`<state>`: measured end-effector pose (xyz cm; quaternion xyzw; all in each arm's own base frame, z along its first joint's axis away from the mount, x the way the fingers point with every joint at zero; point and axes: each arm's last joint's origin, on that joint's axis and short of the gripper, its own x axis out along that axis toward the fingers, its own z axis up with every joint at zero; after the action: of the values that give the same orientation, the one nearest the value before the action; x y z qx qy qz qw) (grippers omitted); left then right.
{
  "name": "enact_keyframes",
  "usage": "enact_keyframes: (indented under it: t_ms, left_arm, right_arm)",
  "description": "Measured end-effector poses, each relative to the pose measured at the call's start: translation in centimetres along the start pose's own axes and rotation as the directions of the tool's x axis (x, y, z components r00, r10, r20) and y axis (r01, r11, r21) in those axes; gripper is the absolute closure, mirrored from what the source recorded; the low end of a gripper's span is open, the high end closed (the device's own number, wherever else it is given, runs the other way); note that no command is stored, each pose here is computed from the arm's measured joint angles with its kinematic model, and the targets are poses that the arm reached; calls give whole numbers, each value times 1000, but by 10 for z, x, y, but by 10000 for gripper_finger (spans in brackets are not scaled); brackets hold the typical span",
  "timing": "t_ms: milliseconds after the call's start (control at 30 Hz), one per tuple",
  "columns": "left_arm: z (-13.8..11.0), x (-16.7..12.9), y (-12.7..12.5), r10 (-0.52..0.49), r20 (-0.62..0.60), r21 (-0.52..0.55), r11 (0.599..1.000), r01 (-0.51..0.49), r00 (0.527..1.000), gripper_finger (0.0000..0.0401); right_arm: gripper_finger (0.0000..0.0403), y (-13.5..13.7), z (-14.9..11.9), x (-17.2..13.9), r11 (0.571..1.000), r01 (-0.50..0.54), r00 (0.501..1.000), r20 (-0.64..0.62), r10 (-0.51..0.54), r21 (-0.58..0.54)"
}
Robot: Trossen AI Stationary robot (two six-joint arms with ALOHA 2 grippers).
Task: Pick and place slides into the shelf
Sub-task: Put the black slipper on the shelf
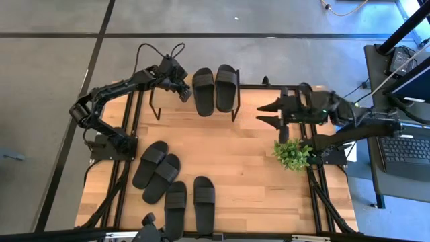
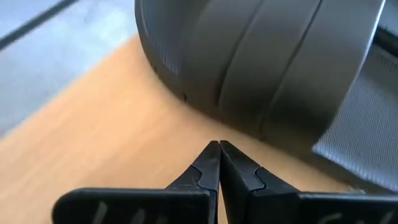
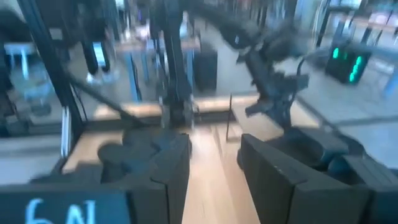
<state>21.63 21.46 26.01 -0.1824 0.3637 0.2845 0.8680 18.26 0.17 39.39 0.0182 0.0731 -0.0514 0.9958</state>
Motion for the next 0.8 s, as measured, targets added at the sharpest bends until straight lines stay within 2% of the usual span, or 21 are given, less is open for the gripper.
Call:
enact_keyframes:
  t_ms: [167,367,600,800]
  left_arm:
    - [-4,0,-1,-2,-46,18,1000,3,999,397]
    - [-4,-6,-16,-99,-36,43,994,101,994,397]
    - [-5,-46,-40,-136,21,55,989,134,991,397]
    - [-10,-78,-67,-223,73,91,972,216,972,397]
  right_arm:
    - [257,-3,-43,-6,998,-9,997,78,4,67]
    - [257,-4,-75,-6,990,-18,996,94,5,140]
    - [257,-5,-81,-7,986,-18,997,83,4,167]
    - [257,-5,-81,-7,986,-18,996,86,4,165]
